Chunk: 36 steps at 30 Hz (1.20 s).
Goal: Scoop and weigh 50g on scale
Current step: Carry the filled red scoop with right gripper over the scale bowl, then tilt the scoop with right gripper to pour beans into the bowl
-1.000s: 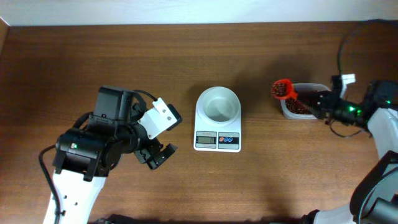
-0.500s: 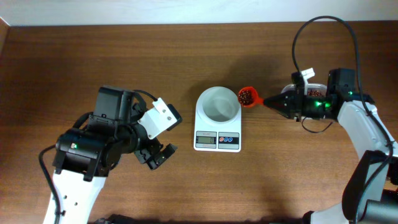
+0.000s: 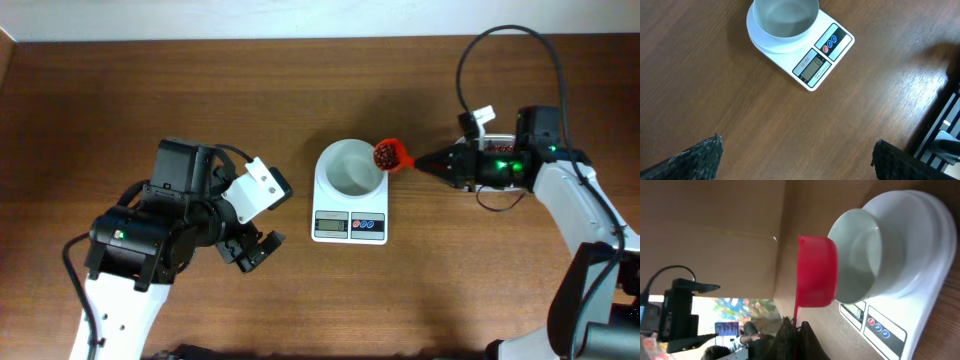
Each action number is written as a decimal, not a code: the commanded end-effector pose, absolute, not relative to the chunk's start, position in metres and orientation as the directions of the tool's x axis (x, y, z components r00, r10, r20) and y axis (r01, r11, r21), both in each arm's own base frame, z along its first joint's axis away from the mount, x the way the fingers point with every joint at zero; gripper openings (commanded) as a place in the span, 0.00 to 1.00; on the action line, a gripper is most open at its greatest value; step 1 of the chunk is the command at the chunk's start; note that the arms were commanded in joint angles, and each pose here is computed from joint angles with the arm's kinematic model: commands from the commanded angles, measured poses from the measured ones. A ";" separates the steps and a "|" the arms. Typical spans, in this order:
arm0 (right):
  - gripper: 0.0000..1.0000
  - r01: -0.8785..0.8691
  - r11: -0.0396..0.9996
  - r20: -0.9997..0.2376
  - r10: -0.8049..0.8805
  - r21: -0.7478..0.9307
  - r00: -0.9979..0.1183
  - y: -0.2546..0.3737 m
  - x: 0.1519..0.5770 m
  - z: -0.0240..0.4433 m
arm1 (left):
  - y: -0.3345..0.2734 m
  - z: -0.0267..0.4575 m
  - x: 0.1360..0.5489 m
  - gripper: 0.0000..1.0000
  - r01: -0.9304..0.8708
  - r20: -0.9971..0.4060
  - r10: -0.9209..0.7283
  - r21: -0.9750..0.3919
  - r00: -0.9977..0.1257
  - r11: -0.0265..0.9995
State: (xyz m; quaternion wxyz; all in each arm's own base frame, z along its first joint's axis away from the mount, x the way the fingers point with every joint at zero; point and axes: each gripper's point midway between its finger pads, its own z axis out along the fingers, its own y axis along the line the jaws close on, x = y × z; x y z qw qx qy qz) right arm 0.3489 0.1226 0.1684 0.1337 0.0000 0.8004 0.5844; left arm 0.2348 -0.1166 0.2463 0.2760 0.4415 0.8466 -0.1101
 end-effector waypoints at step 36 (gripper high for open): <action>0.04 -0.682 0.465 -0.688 -0.190 0.565 -0.700 0.166 0.364 0.143 | -0.118 0.254 0.235 0.99 0.817 -0.584 0.686 0.067 -0.434 0.573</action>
